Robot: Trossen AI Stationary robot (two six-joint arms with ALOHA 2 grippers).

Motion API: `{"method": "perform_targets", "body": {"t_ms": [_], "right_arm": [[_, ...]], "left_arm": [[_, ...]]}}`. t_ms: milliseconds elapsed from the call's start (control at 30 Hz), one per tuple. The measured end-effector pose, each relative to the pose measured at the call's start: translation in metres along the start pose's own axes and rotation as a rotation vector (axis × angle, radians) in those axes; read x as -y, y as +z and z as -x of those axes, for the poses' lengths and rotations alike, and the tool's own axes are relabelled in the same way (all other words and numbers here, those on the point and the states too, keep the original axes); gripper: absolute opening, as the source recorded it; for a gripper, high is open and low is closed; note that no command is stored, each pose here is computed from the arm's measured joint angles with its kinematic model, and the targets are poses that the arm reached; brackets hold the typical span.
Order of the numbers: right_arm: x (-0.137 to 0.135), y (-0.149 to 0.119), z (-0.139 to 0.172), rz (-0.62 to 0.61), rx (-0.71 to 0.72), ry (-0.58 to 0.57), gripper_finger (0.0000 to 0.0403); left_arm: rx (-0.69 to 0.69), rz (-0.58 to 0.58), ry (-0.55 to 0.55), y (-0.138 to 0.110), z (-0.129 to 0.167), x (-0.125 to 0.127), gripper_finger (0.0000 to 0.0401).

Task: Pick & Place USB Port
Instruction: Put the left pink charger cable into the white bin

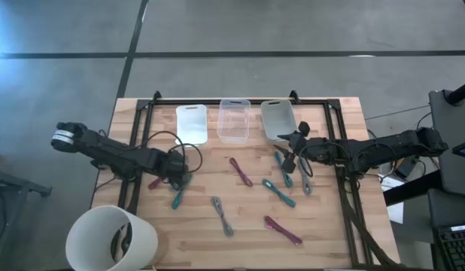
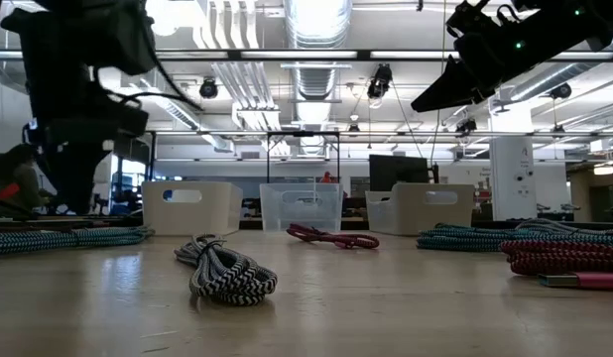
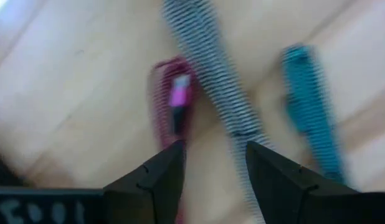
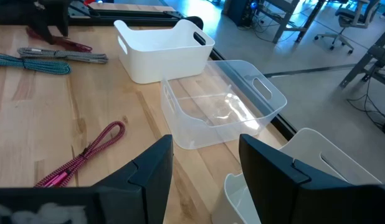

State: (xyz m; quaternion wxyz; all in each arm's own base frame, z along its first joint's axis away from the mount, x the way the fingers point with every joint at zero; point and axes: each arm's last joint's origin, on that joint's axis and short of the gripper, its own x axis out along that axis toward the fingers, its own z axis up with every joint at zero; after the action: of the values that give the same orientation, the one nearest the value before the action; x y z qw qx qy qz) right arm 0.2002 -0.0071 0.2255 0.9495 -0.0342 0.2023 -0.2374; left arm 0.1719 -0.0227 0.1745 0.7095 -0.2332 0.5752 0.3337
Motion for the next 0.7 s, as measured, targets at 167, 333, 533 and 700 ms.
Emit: {"method": "perform_targets", "body": {"t_ms": [167,333,533,700], "right_arm": [[0.0,0.0,0.0,0.0,0.0,0.0,0.018],[0.0,0.0,0.0,-0.001,0.001,0.0,0.018],[0.0,0.0,0.0,-0.001,0.001,0.0,0.018],[0.0,0.0,0.0,0.0,0.0,0.0,0.018]], "left_arm": [[-0.013,0.009,0.081,-0.002,-0.004,-0.009,0.019],[-0.059,0.028,0.098,-0.006,-0.014,-0.016,0.019],[-0.058,0.033,0.083,-0.015,-0.032,-0.022,0.0189],[-0.077,0.121,0.072,-0.017,-0.036,-0.024,0.0154]]}}
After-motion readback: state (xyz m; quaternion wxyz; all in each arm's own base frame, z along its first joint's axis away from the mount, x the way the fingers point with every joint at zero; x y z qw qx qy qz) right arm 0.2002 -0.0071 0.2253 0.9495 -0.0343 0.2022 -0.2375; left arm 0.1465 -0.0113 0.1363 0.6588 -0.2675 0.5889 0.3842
